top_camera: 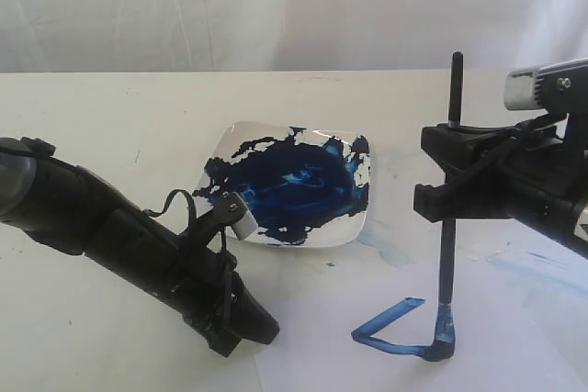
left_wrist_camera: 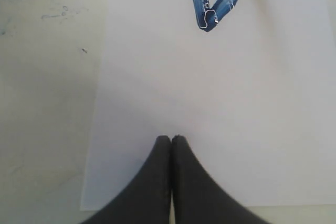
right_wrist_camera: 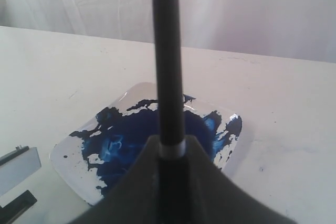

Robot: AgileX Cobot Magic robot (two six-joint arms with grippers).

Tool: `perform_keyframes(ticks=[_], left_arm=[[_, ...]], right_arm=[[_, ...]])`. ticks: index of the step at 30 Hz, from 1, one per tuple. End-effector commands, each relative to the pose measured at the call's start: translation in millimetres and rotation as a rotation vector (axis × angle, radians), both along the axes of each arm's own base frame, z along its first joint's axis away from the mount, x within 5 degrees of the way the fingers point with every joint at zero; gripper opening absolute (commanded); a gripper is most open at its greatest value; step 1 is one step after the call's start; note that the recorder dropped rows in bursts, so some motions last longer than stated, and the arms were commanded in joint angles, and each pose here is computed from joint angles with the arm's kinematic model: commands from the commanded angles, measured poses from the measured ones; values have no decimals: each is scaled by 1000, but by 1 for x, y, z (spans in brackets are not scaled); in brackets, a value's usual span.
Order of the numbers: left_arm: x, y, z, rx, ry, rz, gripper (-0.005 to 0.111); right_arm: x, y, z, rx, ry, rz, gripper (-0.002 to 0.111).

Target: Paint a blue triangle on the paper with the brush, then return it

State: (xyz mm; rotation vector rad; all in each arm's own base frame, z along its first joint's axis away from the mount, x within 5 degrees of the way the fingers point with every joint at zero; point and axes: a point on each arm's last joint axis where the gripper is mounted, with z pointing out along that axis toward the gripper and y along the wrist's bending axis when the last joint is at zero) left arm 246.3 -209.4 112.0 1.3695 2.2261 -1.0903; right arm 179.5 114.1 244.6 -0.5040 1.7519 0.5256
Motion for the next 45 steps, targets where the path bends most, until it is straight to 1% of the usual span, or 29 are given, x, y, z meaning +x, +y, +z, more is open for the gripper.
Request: perform_keyframes(ticks=[1,10,14,21,25,28,32,34,39,45], left_arm=[[-3,-1,0,3,4,-20,0],[-3,-1,0,3,4,-20,0],[-3,-1,0,3,4,-20,0],[-3,-1,0,3,4,-20,0],[-3,-1,0,3,4,-20,0],[-3,-1,0,3,4,-20,0],[-3,-1,0,3,4,-20,0],[-3,-1,0,3,4,-20,0],[-3,-1,0,3,4,-20,0],[-3,-1,0,3,4,-20,0]], right_arm=[[-3,-2,4,-11,-17,-3,0],[-3,-2,5,-1,-16,-8,0],[-4,-3,12,48,-49,-11,0],[-11,-7,25,87,-113,-7,0],[-12,-7,26,55,-143,-5,0],[-8,-10,26,65,-142,-53,0],[0,-12,25,123,-150,-125,0],[5,-9,23,139,-175,-122,0],[15,-4,11,131,-154,-124,0],[16,-6,11,156,-142,-151,0]])
